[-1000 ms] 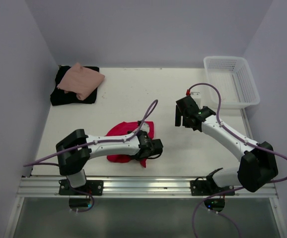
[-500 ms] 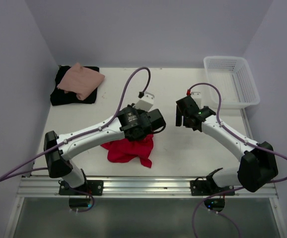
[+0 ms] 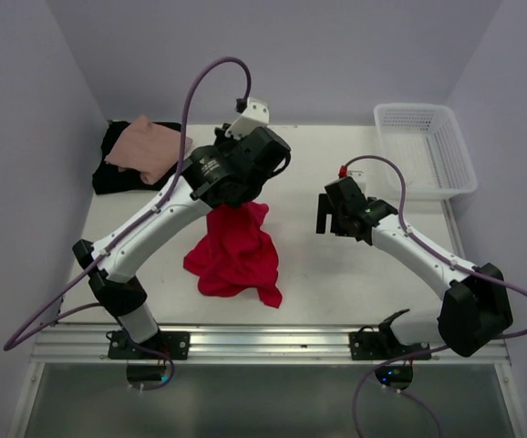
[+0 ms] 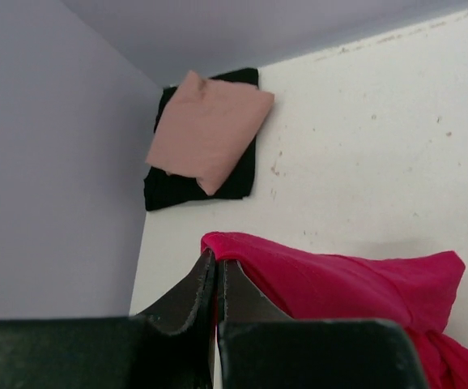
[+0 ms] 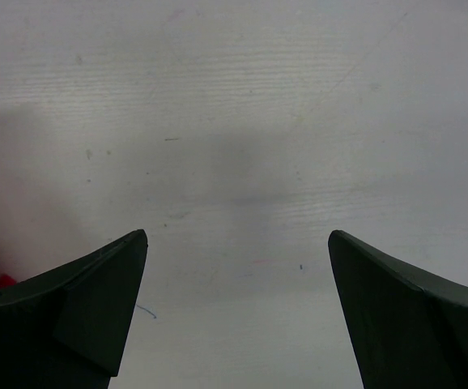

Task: Fold and stack the t-shirts
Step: Flatten the tshirt out

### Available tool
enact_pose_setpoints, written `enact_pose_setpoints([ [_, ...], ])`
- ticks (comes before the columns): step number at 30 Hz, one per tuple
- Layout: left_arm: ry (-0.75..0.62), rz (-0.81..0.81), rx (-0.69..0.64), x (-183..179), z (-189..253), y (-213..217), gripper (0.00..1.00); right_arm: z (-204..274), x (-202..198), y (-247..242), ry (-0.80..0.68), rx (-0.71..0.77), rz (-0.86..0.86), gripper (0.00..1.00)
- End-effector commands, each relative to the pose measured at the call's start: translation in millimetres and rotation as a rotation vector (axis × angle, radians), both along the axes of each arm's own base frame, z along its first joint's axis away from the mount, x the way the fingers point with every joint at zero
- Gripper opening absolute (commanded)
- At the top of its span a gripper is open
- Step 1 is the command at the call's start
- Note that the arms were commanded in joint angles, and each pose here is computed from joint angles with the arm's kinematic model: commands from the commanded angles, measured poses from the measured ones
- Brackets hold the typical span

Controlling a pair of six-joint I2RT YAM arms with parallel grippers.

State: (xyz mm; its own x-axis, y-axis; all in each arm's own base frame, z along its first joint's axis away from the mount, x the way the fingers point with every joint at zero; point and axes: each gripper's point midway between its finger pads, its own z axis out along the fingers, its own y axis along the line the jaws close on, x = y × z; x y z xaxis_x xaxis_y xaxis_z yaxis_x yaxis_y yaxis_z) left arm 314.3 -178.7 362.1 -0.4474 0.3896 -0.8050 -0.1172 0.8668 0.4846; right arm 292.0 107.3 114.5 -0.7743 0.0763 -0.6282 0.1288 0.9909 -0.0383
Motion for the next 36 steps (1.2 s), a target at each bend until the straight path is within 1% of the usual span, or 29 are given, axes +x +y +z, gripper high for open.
enact_pose_setpoints([
  [1,-0.131,0.026,-0.007,16,50,2,0.00,3,4,37,-0.006,0.173,0.098,0.99],
  [2,-0.174,0.032,-0.045,18,66,1,0.00,1,4,42,0.001,0.195,0.112,0.99],
  [3,-0.187,0.029,-0.037,19,75,1,0.00,-3,2,49,0.019,0.219,0.136,0.99],
  [5,-0.248,0.033,-0.085,22,95,0,0.00,-6,0,71,0.036,0.318,0.201,0.99],
  [6,-0.257,0.033,-0.059,22,101,2,0.00,-11,-1,79,0.056,0.352,0.223,0.99],
  [7,-0.276,0.041,-0.062,21,108,4,0.00,-13,1,89,0.047,0.393,0.249,0.99],
  [8,-0.309,0.064,-0.073,22,118,7,0.00,-14,-6,104,0.080,0.460,0.308,0.99],
  [9,-0.313,0.066,-0.046,21,124,11,0.00,-21,-9,113,0.111,0.494,0.335,0.99],
  [10,-0.323,0.072,-0.042,19,127,13,0.00,-22,-8,124,0.107,0.543,0.373,0.99],
  [11,-0.340,0.092,-0.029,18,134,16,0.00,-21,-18,140,0.150,0.620,0.436,0.99],
  [14,-0.363,0.146,0.013,13,142,24,0.00,-21,-27,166,0.169,0.709,0.524,0.98],
  [16,-0.364,0.159,0.038,9,143,25,0.00,-21,-28,177,0.170,0.744,0.551,0.98],
  [18,-0.383,0.182,0.035,4,153,30,0.00,-21,-30,183,0.188,0.780,0.559,0.98],
  [19,-0.373,0.184,0.060,3,148,28,0.00,-22,-30,187,0.187,0.790,0.568,0.97],
  [21,-0.387,0.214,0.048,-3,156,36,0.00,-23,-35,192,0.207,0.806,0.580,0.97],
  [22,-0.375,0.214,0.073,-3,147,34,0.00,-20,-33,196,0.191,0.815,0.592,0.97],
  [24,-0.392,0.243,0.039,-11,154,43,0.00,-23,-39,203,0.208,0.822,0.609,0.96],
  [25,-0.402,0.258,0.008,-11,149,42,0.00,-22,-41,206,0.209,0.829,0.618,0.96],
  [26,-0.383,0.256,0.042,-12,149,44,0.00,-25,-43,209,0.218,0.827,0.622,0.96],
  [29,-0.379,0.259,0.039,-14,147,44,0.00,-26,-51,220,0.232,0.823,0.653,0.95],
  [31,-0.378,0.256,0.036,-16,147,44,0.00,-30,-60,229,0.250,0.816,0.677,0.92],
  [34,-0.384,0.244,0.024,-18,149,42,0.00,-35,-70,238,0.270,0.805,0.701,0.79],
  [36,-0.391,0.235,0.014,-21,152,42,0.00,-37,-74,242,0.277,0.800,0.713,0.61],
])
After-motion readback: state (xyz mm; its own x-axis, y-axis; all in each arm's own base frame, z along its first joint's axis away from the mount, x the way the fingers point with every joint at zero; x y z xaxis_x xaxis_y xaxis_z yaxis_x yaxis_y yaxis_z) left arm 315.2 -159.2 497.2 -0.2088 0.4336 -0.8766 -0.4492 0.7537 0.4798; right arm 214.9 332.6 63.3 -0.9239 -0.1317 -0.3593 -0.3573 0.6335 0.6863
